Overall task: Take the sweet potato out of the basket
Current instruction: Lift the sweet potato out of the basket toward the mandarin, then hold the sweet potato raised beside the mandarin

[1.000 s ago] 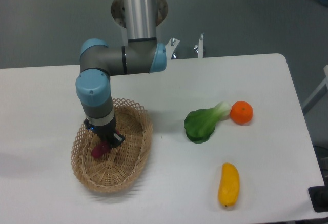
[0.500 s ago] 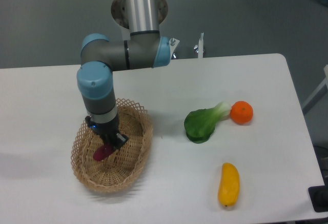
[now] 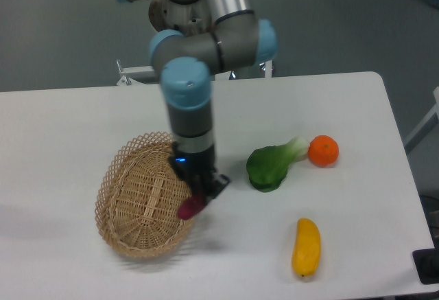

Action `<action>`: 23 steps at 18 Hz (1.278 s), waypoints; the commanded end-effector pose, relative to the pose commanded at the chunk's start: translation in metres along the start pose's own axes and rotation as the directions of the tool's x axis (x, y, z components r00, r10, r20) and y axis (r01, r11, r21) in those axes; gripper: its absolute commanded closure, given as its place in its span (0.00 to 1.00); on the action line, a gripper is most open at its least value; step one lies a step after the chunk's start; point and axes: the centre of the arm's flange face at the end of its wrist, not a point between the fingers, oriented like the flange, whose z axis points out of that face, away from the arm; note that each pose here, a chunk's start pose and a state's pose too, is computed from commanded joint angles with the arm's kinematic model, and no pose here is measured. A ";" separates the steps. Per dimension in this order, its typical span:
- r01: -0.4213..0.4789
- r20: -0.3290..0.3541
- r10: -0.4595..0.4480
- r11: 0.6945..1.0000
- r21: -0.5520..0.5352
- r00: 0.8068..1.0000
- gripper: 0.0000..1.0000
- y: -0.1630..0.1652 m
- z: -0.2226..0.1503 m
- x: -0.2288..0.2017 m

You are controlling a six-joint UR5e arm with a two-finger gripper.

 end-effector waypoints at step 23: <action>-0.136 0.062 0.136 0.991 0.006 0.989 0.71 0.141 -0.034 -0.105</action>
